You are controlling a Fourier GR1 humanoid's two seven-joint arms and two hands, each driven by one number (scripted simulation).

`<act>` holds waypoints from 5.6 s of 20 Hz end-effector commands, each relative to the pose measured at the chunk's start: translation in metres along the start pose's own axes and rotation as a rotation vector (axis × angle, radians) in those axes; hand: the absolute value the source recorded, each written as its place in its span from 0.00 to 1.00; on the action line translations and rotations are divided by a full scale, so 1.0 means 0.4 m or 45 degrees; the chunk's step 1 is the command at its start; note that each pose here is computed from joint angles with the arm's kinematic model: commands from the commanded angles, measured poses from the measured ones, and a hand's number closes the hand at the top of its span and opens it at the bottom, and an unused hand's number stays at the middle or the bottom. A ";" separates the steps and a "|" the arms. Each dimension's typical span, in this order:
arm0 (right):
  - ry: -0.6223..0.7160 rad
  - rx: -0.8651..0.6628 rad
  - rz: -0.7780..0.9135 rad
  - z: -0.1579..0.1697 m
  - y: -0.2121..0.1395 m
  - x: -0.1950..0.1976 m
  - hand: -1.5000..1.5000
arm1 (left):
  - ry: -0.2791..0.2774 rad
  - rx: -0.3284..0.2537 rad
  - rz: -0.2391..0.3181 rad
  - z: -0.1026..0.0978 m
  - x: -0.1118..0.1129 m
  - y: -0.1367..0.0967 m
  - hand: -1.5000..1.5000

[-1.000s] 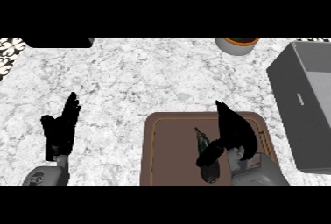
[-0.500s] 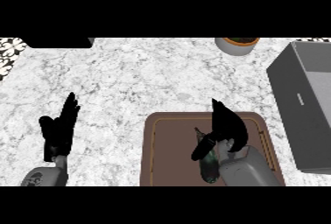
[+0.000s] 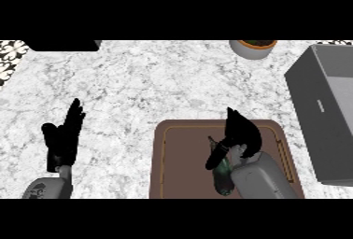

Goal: Pick the eggplant from the tray and place it in the cardboard box

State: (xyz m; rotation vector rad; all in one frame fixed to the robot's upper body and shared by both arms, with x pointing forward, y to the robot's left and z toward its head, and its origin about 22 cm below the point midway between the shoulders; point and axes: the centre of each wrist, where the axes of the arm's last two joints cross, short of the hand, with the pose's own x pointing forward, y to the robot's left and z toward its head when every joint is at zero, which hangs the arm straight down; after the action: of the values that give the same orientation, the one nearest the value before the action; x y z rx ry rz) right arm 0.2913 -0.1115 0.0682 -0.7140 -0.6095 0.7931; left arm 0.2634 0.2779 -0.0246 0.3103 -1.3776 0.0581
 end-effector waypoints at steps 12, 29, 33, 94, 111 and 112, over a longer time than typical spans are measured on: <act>0.348 0.076 0.160 -0.017 0.056 0.001 0.00 | 0.000 -0.006 -0.011 0.035 -0.020 0.003 0.50; 0.345 0.102 0.123 -0.043 0.088 0.020 0.00 | -0.033 -0.005 -0.008 0.002 -0.003 -0.016 0.50; 0.201 0.093 0.126 -0.026 0.166 0.006 1.00 | -0.005 -0.007 0.010 -0.003 -0.039 -0.024 0.50; -1.240 -0.698 0.095 -0.002 -0.659 -0.774 1.00 | -0.024 -0.033 0.030 -0.014 0.018 -0.053 0.50; -1.210 -0.428 -0.267 -0.292 -0.597 -0.748 0.00 | -0.044 -0.025 0.003 -0.010 0.025 0.010 0.50; -1.271 -0.420 -0.334 -0.309 -0.582 -0.719 0.00 | -0.048 -0.033 0.006 -0.020 0.040 0.031 0.50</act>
State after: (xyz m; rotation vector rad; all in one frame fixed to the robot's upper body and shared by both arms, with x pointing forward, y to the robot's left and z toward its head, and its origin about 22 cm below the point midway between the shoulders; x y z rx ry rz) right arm 0.3009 -0.5047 0.1174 -0.6068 -1.6542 0.8770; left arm 0.2702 0.2731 -0.0208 0.2826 -1.4019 0.0394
